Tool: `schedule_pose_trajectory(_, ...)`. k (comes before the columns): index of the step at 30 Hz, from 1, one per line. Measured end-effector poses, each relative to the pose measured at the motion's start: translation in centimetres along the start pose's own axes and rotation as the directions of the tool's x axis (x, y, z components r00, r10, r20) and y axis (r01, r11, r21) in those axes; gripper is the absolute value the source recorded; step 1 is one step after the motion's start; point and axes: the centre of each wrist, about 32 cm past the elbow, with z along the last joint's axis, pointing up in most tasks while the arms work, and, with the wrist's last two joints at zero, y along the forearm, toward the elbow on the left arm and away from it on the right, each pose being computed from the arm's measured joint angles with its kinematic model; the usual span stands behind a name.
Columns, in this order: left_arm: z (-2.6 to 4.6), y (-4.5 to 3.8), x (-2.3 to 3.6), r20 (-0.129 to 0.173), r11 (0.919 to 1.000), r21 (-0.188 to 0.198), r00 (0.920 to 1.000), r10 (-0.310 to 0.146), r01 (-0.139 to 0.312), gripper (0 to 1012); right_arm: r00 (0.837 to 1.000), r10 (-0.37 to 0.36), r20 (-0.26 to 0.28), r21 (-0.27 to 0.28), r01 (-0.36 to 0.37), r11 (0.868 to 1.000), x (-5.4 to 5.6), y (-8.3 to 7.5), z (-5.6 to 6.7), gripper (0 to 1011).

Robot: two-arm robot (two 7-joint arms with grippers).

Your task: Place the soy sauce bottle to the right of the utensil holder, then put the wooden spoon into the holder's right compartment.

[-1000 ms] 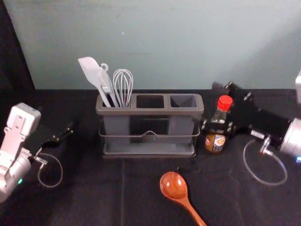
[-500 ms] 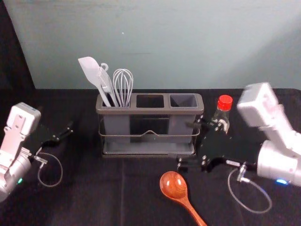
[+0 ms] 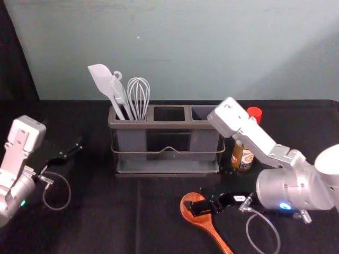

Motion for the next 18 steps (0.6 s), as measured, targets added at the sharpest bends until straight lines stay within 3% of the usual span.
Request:
schedule_pose_trajectory(6,0.00,0.00,0.00,0.000,1.0000,0.000,1.0000,0.000,0.000,1011,0.997,-0.027,-0.075,-0.094,0.020,0.995,0.1,1.4,0.2,1002)
schedule_pose_trajectory(18,0.00,0.00,0.00,0.000,1.0000,0.000,1.0000,0.000,0.000,1011,0.985,-0.046,-0.163,-0.157,0.020,0.987,0.3,3.9,-1.0,1000)
